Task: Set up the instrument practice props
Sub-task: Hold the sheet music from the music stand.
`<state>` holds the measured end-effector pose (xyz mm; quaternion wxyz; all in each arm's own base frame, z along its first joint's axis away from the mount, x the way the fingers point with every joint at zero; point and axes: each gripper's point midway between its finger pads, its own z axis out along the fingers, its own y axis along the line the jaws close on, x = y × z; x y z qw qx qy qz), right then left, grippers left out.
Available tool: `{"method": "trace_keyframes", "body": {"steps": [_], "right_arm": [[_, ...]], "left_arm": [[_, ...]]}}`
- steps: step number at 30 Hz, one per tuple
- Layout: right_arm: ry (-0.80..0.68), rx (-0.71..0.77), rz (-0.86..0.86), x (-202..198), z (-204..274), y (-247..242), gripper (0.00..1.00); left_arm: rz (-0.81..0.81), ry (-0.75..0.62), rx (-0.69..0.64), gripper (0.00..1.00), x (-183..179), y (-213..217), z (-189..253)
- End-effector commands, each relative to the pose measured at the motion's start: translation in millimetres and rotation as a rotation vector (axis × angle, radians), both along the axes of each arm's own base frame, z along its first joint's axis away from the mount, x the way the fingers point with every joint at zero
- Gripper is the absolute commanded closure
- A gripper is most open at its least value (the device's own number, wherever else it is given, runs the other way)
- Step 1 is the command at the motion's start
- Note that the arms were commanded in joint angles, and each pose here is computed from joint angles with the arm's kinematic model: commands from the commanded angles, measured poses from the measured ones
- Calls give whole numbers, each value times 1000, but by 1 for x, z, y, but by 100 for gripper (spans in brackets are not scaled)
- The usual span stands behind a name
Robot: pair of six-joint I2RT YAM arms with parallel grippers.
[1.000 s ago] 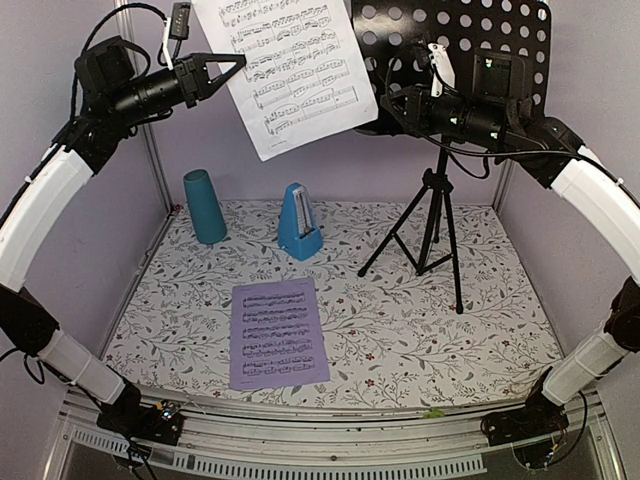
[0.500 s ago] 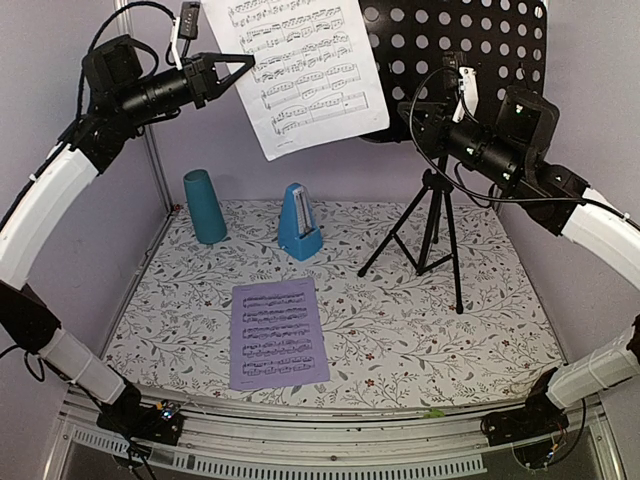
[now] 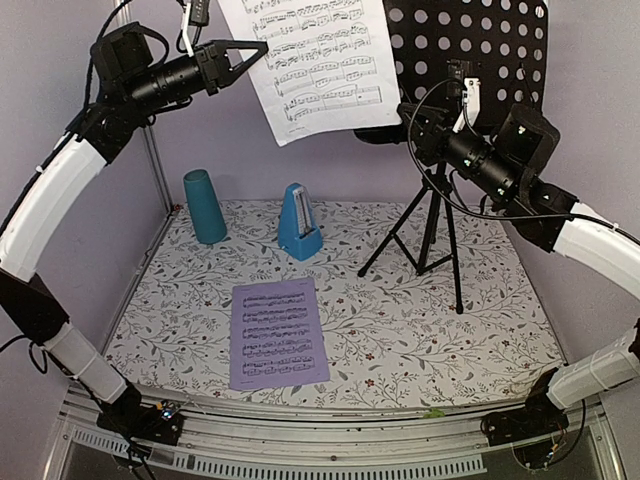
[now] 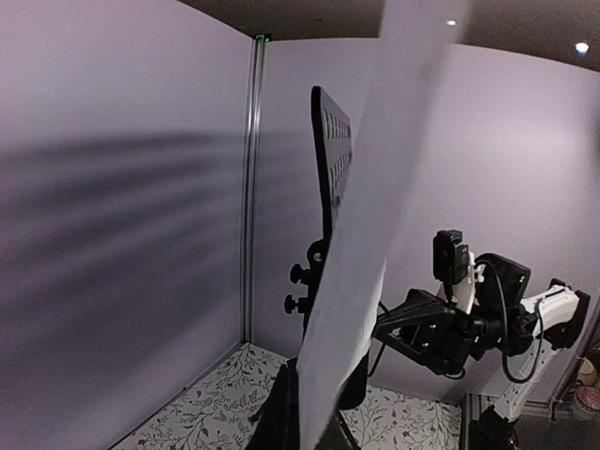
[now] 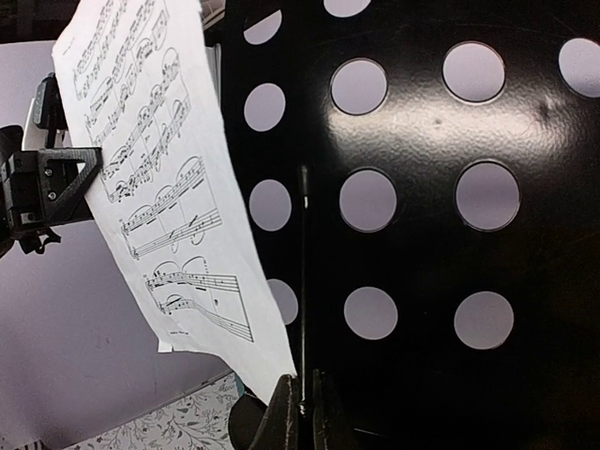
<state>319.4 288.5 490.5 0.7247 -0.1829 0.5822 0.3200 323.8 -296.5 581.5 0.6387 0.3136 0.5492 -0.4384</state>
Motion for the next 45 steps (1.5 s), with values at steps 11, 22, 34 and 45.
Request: {"method": "trace_keyframes", "body": {"steps": [11, 22, 34, 45], "right_arm": [[-46, -3, -112, 18, -2, -7, 100], [-67, 23, -123, 19, 2, -8, 100], [-77, 22, -97, 19, 0, -2, 100], [-79, -26, -110, 23, -6, 1, 100]], "left_arm": [[79, 133, -101, 100, -14, 5, 13], [69, 297, -228, 100, -12, 6, 8], [50, 303, -269, 100, -14, 6, 8], [-63, 149, -184, 100, -30, -12, 30]]}}
